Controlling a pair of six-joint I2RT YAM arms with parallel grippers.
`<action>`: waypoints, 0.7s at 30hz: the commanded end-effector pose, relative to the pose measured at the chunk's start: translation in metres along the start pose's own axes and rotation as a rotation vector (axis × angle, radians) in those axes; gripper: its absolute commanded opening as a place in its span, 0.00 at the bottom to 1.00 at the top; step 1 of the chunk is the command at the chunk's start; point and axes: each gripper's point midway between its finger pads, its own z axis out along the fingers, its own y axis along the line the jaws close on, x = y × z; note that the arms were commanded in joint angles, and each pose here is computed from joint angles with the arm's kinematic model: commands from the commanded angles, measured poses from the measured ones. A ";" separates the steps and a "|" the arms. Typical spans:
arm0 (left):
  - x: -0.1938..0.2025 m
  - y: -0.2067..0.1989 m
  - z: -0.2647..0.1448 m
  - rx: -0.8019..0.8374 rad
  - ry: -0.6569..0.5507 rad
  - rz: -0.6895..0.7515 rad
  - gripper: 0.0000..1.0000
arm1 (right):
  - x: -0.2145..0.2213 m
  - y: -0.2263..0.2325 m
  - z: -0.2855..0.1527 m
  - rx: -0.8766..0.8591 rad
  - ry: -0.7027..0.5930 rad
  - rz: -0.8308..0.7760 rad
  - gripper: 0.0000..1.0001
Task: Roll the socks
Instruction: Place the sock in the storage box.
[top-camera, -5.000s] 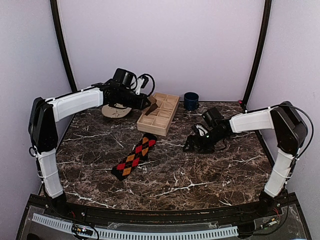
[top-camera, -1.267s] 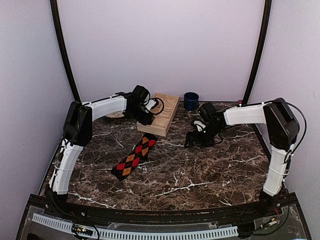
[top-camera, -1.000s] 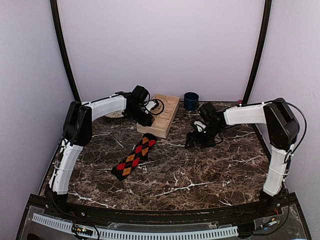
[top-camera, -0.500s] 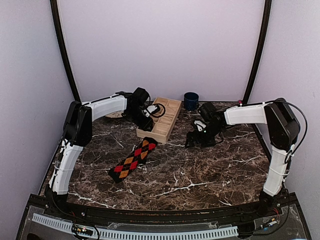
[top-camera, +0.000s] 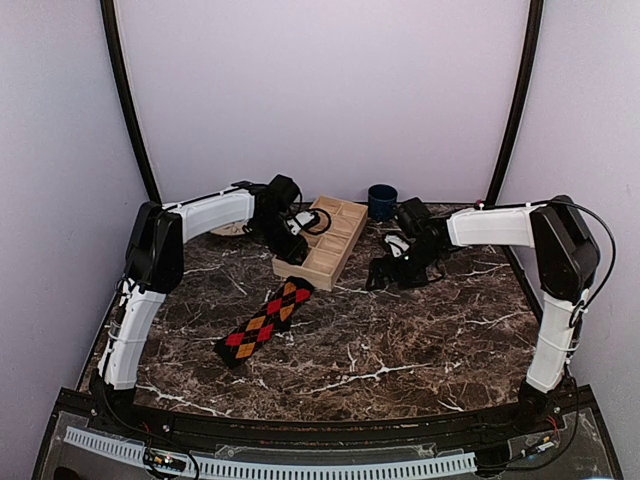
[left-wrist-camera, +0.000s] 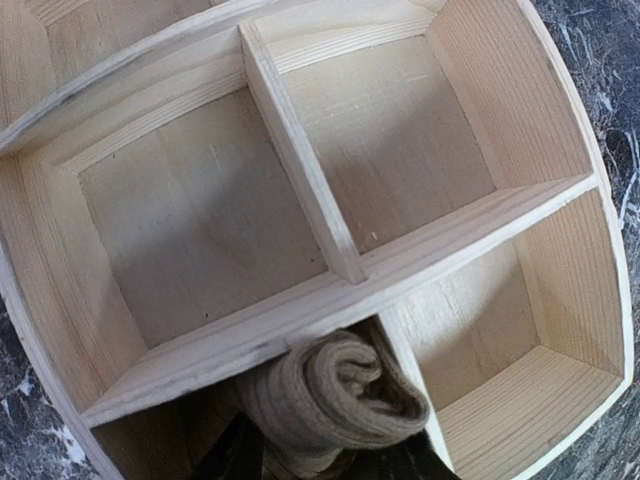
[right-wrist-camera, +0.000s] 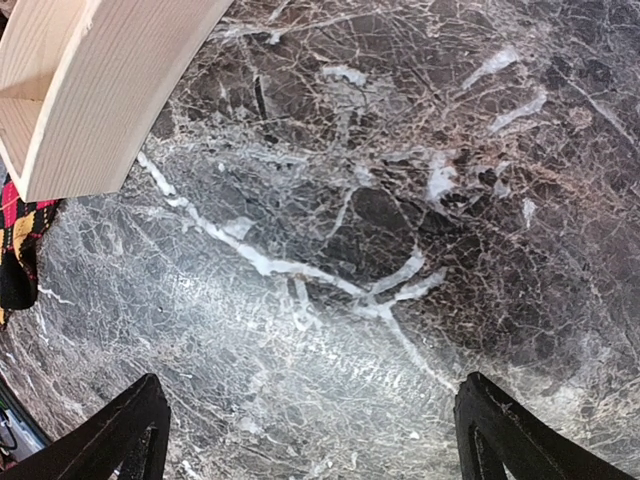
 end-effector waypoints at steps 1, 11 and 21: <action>0.003 -0.013 -0.031 0.053 0.019 -0.045 0.43 | -0.008 0.007 -0.004 0.002 -0.017 -0.006 0.97; -0.020 -0.014 -0.059 0.083 -0.064 -0.070 0.44 | -0.013 0.011 -0.002 0.000 -0.020 -0.013 0.97; -0.033 -0.013 -0.082 0.086 -0.120 -0.084 0.45 | -0.018 0.017 -0.002 -0.004 -0.025 -0.020 0.97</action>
